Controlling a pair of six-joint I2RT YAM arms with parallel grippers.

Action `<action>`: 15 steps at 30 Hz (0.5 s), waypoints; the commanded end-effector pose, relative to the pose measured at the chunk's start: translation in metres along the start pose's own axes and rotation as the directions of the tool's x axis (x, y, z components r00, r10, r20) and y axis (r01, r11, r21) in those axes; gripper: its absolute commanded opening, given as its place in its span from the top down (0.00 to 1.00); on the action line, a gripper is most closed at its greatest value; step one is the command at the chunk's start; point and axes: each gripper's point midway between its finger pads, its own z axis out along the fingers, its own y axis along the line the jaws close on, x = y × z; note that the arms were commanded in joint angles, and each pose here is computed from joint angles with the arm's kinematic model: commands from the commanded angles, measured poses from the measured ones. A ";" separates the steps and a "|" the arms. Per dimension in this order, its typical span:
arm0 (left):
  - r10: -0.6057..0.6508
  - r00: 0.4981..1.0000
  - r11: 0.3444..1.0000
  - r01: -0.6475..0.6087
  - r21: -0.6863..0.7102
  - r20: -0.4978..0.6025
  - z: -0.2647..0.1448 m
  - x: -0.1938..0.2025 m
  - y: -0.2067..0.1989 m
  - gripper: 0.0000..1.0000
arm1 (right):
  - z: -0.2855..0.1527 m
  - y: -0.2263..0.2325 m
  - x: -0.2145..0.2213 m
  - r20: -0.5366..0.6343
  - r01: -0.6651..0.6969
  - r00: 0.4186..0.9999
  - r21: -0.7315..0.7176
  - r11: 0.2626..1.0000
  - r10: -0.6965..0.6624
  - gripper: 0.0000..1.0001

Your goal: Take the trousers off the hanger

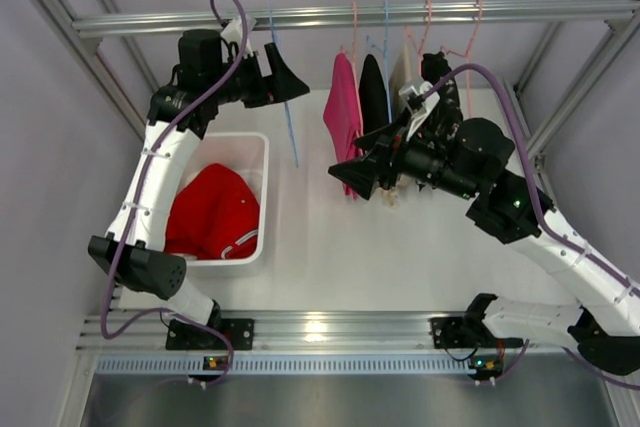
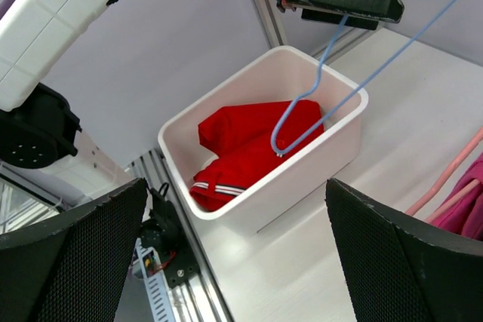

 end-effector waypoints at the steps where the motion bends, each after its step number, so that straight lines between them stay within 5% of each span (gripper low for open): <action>1: 0.060 0.993 0.998 -0.059 -0.013 0.104 -0.028 -0.021 -0.015 0.01 | -0.011 -0.007 -0.013 0.046 0.029 0.998 0.037 0.999 -0.031 0.01; 15: 0.365 0.910 0.890 -0.279 -0.360 0.197 -0.136 0.008 0.015 0.01 | -0.081 -0.059 -0.056 0.206 0.042 0.973 0.281 0.959 -0.103 0.00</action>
